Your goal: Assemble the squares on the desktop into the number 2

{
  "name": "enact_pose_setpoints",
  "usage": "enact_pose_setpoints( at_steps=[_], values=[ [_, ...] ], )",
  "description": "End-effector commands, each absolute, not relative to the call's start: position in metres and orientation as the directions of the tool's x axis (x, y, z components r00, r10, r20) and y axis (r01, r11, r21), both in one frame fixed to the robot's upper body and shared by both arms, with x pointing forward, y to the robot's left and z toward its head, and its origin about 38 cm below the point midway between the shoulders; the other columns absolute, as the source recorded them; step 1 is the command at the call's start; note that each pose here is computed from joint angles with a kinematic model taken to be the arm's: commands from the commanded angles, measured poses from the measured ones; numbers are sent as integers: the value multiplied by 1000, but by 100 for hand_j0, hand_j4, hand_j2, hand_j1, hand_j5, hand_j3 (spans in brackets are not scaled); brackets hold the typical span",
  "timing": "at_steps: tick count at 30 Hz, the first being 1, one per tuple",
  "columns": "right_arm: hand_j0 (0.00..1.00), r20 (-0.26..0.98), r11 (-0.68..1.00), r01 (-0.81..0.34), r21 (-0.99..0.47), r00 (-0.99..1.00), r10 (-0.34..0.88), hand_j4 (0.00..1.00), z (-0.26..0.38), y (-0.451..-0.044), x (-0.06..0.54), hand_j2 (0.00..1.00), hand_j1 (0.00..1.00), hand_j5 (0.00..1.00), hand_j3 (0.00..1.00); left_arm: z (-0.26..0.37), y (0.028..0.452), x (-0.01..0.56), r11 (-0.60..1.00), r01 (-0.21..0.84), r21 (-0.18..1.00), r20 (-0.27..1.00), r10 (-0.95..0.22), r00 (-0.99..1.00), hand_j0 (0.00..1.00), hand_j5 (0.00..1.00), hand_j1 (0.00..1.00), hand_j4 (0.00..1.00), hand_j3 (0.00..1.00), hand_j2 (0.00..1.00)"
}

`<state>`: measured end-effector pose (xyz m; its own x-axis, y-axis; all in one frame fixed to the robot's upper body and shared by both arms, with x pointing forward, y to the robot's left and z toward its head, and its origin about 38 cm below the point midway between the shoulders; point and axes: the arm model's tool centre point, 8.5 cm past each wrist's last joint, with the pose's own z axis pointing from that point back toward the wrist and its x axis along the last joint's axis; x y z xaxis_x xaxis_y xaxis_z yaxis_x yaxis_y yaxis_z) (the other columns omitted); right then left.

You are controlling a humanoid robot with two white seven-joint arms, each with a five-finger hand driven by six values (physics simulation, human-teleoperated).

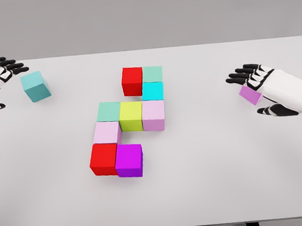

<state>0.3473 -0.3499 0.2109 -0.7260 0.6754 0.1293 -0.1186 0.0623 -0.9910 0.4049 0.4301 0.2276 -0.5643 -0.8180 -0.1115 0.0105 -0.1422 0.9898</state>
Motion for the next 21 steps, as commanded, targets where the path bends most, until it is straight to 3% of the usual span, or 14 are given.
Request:
enact_pose_setpoints(
  at_steps=[1, 11, 17, 21],
  values=[
    [100, 122, 53, -117, -992, -726, 676, 100, 211, -350, 347, 100, 100, 100, 100, 228, 430, 405, -140, 8, 990, -110, -818, -565, 100, 100, 100, 100, 100, 100],
    [100, 201, 165, -119, -979, -681, 704, 100, 220, -370, 361, 100, 100, 100, 100, 209, 424, 403, -169, 65, 984, -98, -801, -591, 100, 100, 100, 100, 100, 100],
    [100, 76, -64, -180, -982, -676, 733, 100, 252, -381, 380, 100, 100, 100, 100, 204, 417, 405, -234, 95, 968, -125, -771, -625, 100, 100, 100, 100, 100, 100],
    [100, 16, -212, -233, -949, -708, 706, 100, 254, -364, 402, 100, 100, 100, 100, 206, 414, 414, -259, 96, 961, -141, -759, -635, 100, 100, 100, 100, 100, 100]
  ],
)
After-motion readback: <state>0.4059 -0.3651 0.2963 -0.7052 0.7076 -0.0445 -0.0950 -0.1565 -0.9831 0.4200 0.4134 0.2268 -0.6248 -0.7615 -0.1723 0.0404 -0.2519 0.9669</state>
